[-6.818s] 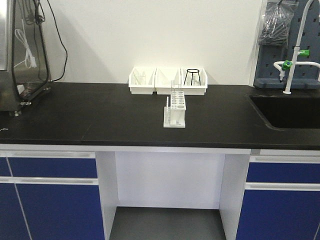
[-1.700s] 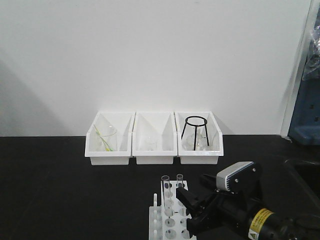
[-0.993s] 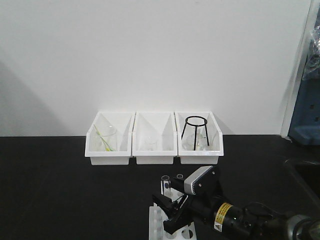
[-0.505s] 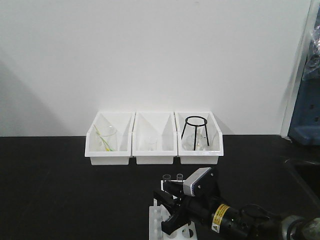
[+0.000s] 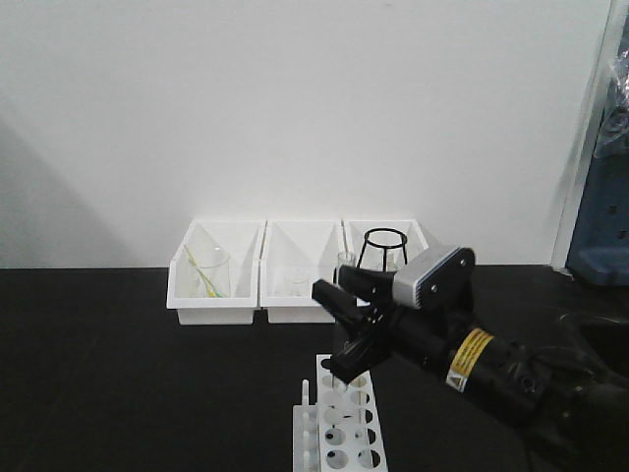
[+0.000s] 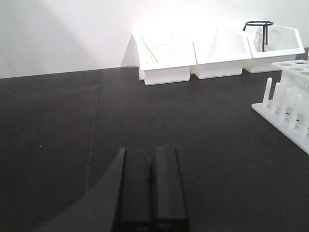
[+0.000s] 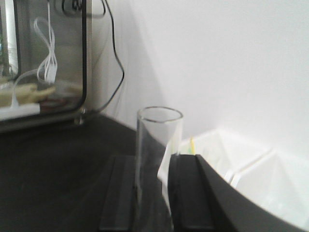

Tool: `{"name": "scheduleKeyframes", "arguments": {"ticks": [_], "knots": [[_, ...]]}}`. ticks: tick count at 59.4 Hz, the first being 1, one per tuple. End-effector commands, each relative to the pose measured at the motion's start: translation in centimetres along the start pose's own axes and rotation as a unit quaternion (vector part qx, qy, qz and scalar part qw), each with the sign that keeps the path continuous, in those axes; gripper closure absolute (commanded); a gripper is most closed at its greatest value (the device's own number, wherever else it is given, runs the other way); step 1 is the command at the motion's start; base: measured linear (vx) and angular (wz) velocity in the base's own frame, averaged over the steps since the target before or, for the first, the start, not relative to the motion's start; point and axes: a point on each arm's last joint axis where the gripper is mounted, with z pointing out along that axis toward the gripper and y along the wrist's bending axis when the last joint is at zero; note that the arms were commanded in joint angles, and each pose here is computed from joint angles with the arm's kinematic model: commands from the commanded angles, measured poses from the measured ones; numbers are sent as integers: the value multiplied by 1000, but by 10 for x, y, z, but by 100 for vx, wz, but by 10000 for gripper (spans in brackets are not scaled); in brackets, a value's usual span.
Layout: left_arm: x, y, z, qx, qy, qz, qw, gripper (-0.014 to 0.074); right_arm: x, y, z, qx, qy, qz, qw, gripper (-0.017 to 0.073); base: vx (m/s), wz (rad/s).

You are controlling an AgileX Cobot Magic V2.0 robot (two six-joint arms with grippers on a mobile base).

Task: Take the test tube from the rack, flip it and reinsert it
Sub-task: 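Lift the test tube out of the rack with the right gripper, then rotate the right wrist to flip the held test tube over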

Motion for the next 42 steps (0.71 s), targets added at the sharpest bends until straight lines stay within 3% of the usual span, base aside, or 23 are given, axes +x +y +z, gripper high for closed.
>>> {"name": "scheduleKeyframes", "arguments": {"ticks": [1,8,11,15,19,22,24,25,29,31,33,39,42], "knots": [[-9,-1,-1,7,-46,-7,999,599,-58,2,-12,10,-75,-17,997,573,0,0],[-9,-1,-1,7,-46,-7,999,599,-82,5,-26,37,-50,-54,997,573,0,0],[-9,-1,-1,7,-46,-7,999,599,-87,6,-32,45,-24,-102,994,571,0,0],[-9,-1,-1,7,-46,-7,999,599,-91,8,-39,48,24,-206,977,570,0,0],[-9,-1,-1,7,-46,-7,999,599,-93,9,-46,37,70,-338,938,570,0,0],[-9,-1,-1,7,-46,-7,999,599,-92,10,-50,21,101,-439,893,570,0,0],[-9,-1,-1,7,-46,-7,999,599,-92,10,-52,13,115,-483,868,570,0,0],[-9,-1,-1,7,-46,-7,999,599,-91,10,-53,7,124,-513,849,570,0,0],[-9,-1,-1,7,-46,-7,999,599,-89,8,-56,-7,151,-587,795,570,0,0],[-9,-1,-1,7,-46,-7,999,599,-87,7,-56,-11,160,-607,779,570,0,0],[-9,-1,-1,7,-46,-7,999,599,-87,6,-56,-11,167,-614,771,570,0,0],[-9,-1,-1,7,-46,-7,999,599,-86,4,-57,-3,175,-607,775,570,0,0],[-9,-1,-1,7,-46,-7,999,599,-87,4,-57,8,172,-584,794,570,0,0]]}}
